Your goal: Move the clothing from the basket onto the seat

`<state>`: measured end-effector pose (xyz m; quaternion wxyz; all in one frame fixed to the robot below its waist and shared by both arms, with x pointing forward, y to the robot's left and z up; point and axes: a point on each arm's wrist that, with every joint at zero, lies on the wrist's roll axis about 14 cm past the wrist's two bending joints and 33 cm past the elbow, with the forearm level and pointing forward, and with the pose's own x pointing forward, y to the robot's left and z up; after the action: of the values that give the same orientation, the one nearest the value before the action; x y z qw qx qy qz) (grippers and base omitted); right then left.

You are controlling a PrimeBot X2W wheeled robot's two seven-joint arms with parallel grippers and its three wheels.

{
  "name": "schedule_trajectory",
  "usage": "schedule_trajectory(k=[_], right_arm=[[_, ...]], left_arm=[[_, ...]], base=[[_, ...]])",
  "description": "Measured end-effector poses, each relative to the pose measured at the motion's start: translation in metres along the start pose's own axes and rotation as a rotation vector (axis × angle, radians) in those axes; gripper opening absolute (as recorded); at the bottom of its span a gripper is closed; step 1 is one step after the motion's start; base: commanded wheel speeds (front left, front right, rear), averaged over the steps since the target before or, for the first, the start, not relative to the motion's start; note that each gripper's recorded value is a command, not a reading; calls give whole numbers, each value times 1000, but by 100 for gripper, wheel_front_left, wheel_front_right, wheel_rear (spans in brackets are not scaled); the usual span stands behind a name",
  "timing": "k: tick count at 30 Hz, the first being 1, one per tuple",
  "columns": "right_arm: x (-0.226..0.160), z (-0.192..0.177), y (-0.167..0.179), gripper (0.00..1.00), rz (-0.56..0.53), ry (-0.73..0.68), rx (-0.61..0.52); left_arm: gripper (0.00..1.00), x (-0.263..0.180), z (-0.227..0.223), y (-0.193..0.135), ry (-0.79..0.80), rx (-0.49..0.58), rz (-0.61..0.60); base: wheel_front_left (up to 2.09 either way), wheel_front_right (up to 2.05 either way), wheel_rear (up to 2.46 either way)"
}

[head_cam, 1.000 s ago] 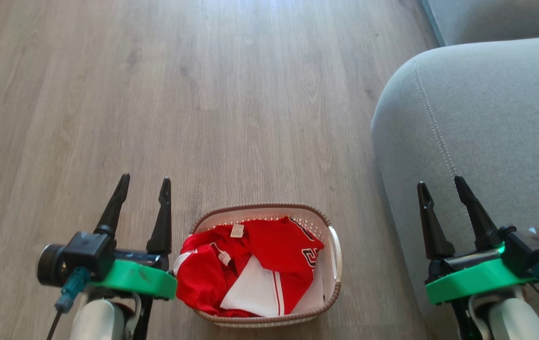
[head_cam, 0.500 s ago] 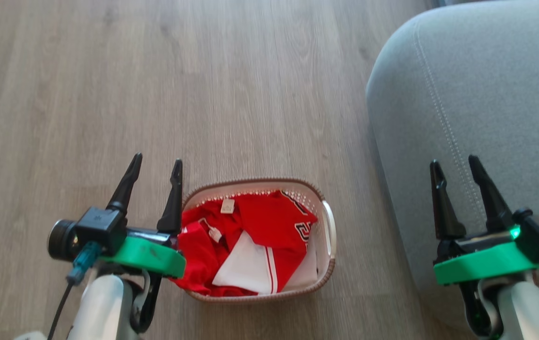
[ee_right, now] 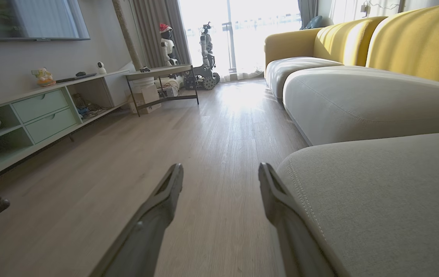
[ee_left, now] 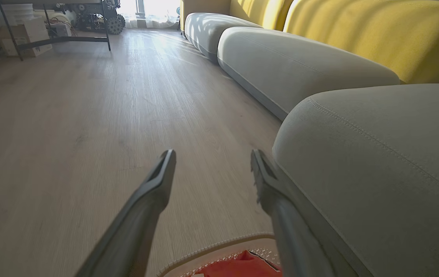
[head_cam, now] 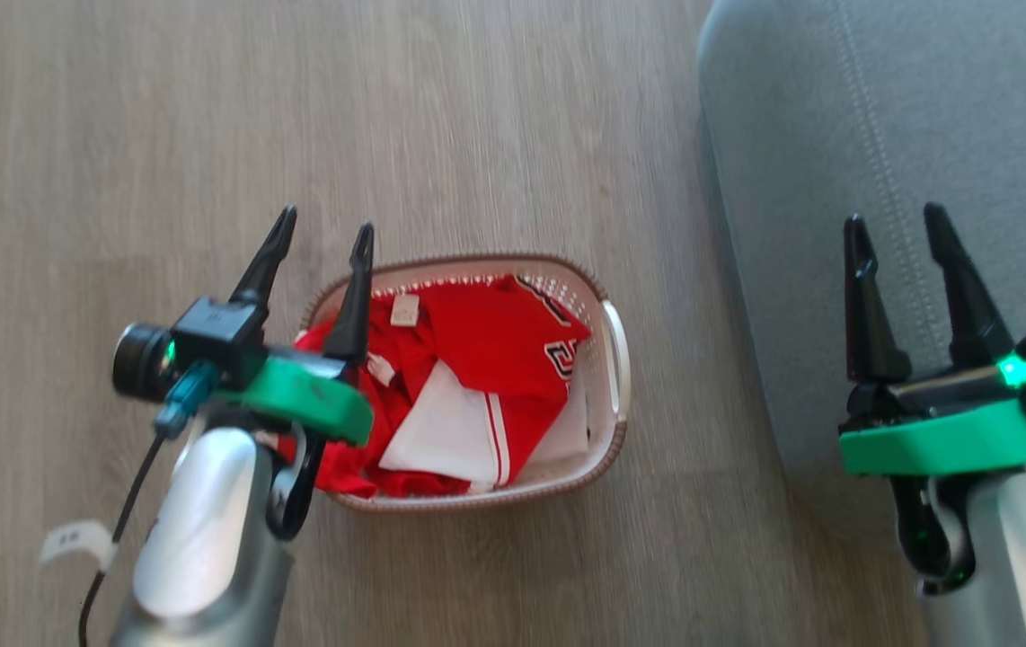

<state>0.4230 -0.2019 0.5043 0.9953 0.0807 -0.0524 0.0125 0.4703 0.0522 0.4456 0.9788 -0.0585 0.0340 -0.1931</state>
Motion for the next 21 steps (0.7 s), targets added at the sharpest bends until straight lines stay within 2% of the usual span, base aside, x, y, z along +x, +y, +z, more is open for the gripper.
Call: schedule_trajectory(k=[7, 21], right_arm=[[22, -15, -9, 100, -11, 14, -16], [47, -41, -26, 100, -35, 38, -46]], left_arm=[[100, 34, -43, -2, 94, -17, -42], [100, 64, -155, -17, 384, -109, -114]], base=[[0, 0, 0], [0, 0, 0]])
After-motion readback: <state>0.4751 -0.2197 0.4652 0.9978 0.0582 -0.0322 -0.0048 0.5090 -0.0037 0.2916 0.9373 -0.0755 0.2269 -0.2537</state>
